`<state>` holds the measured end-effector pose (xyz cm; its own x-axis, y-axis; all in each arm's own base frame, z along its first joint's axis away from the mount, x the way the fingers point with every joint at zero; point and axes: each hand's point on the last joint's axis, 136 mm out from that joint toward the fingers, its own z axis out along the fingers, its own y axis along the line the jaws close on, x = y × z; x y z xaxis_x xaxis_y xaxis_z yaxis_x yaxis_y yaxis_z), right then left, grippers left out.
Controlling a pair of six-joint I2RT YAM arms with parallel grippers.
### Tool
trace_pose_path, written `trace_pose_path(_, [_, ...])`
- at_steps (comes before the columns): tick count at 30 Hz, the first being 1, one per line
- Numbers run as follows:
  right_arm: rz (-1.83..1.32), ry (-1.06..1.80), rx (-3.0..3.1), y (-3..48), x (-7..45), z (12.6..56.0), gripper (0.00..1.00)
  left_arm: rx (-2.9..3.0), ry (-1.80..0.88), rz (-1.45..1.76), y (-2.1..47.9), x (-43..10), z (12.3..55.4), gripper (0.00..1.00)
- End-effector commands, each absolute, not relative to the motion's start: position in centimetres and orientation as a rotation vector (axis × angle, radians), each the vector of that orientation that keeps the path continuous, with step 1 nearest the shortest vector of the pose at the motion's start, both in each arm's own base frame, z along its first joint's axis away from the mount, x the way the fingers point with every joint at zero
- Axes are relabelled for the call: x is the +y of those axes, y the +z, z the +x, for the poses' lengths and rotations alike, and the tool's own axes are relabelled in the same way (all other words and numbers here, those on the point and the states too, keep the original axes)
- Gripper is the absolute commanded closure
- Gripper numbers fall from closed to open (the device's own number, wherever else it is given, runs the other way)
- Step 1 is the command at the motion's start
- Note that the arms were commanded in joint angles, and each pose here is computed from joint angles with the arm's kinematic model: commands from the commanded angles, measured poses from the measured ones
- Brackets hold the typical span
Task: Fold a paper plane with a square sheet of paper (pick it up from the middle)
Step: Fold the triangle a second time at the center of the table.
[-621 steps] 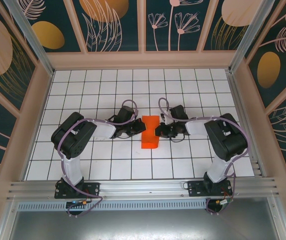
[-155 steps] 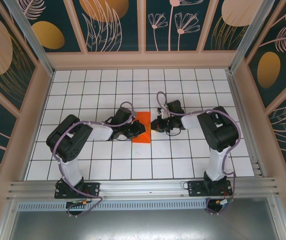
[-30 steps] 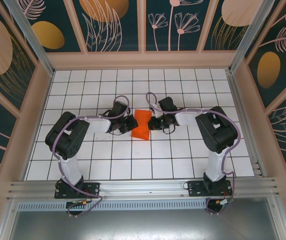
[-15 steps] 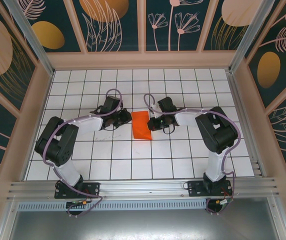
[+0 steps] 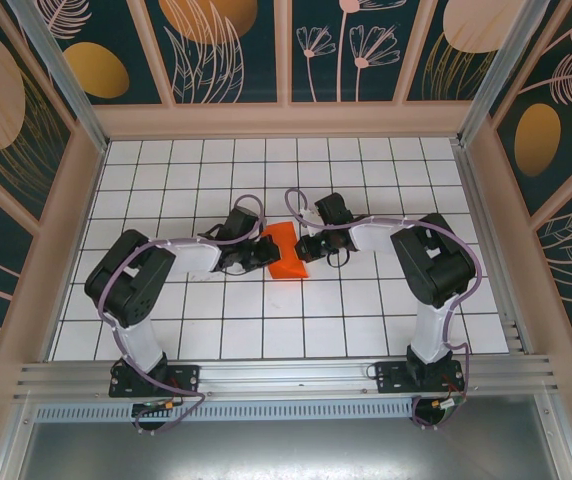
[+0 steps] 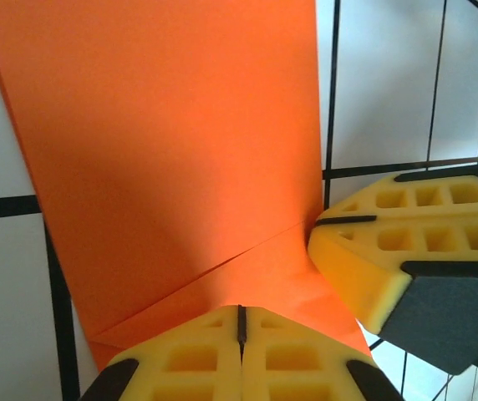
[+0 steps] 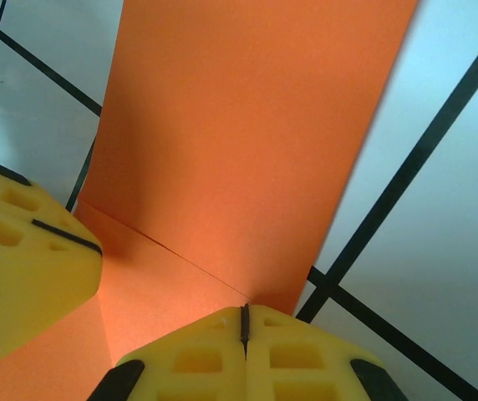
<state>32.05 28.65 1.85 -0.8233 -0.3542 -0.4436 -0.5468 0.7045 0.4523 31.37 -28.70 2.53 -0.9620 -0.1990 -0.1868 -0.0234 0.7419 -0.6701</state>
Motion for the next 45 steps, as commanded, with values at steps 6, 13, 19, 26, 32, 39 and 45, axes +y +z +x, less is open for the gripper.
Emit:
trace_pose_path(6, [-0.695, 0.746, 2.665, 0.3, 27.2, 32.0, 1.00, 2.747, -1.027, -0.189, 0.6, -29.0, 30.9, 0.94])
trace_pose_path(13, [-0.567, 0.882, 2.606, 5.4, 28.5, 32.4, 0.97, 2.800, -0.925, -0.219, -1.3, -27.4, 29.8, 0.98])
trace_pose_path(19, [-0.361, 0.904, 2.649, 7.3, 28.4, 29.9, 0.92, 2.830, -0.892, -0.241, -2.4, -26.8, 29.0, 0.99])
trace_pose_path(26, [-0.260, 0.833, 2.767, 5.5, 30.0, 27.0, 1.00, 2.831, -0.874, -0.249, -2.6, -26.5, 28.9, 1.00])
trace_pose_path(32, [-0.238, 0.796, 2.807, 4.0, 30.7, 27.0, 1.00, 2.840, -0.864, -0.259, -2.8, -26.4, 28.7, 1.00])
trace_pose_path(39, [-0.263, 0.774, 2.839, 3.0, 31.0, 26.6, 1.00, 2.839, -0.865, -0.274, -2.9, -26.3, 28.7, 1.00])
trace_pose_path(45, [-0.277, 0.765, 2.837, 2.8, 31.4, 27.0, 1.00, 2.842, -0.862, -0.277, -2.9, -26.3, 28.6, 1.00])
